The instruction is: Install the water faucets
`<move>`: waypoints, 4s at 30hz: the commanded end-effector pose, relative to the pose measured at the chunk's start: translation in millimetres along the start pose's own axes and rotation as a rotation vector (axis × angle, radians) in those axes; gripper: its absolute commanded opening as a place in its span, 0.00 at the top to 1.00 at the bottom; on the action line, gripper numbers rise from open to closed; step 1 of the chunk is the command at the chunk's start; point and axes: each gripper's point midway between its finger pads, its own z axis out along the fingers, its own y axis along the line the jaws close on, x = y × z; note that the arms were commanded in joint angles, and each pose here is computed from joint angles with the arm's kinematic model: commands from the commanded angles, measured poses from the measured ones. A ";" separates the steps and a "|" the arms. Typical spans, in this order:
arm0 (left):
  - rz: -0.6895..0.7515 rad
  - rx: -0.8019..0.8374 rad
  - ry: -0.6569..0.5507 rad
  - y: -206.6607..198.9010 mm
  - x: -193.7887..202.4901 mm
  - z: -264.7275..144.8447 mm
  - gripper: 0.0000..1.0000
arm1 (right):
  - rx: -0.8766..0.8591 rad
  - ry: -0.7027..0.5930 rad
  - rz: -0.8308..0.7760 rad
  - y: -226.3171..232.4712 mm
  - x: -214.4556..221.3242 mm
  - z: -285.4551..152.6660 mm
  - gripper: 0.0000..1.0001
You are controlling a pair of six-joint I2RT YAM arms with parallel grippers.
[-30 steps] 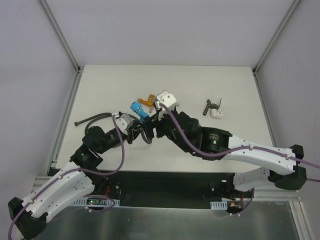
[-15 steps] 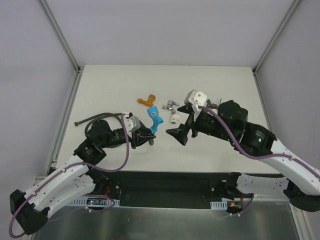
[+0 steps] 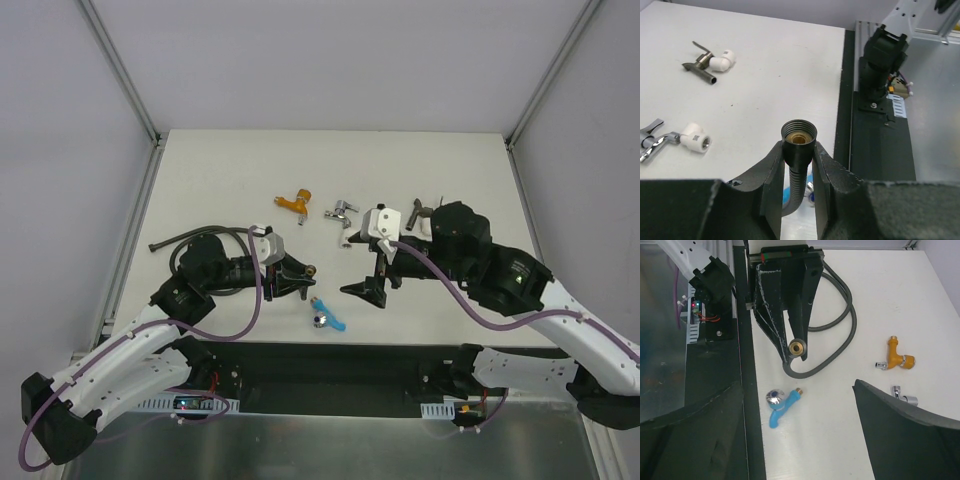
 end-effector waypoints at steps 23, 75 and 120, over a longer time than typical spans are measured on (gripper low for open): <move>0.078 -0.097 -0.029 15.4 -22.3 -2.9 1.00 | 0.050 -0.170 0.444 -29.5 7.6 79.7 0.39; 0.092 -0.249 -0.114 32.4 -36.0 -15.7 1.00 | 0.193 0.125 0.437 -25.8 29.0 104.2 0.98; 0.095 -0.276 -0.089 41.2 -27.4 -13.2 0.60 | 0.230 0.131 0.387 -38.5 -9.0 85.4 0.98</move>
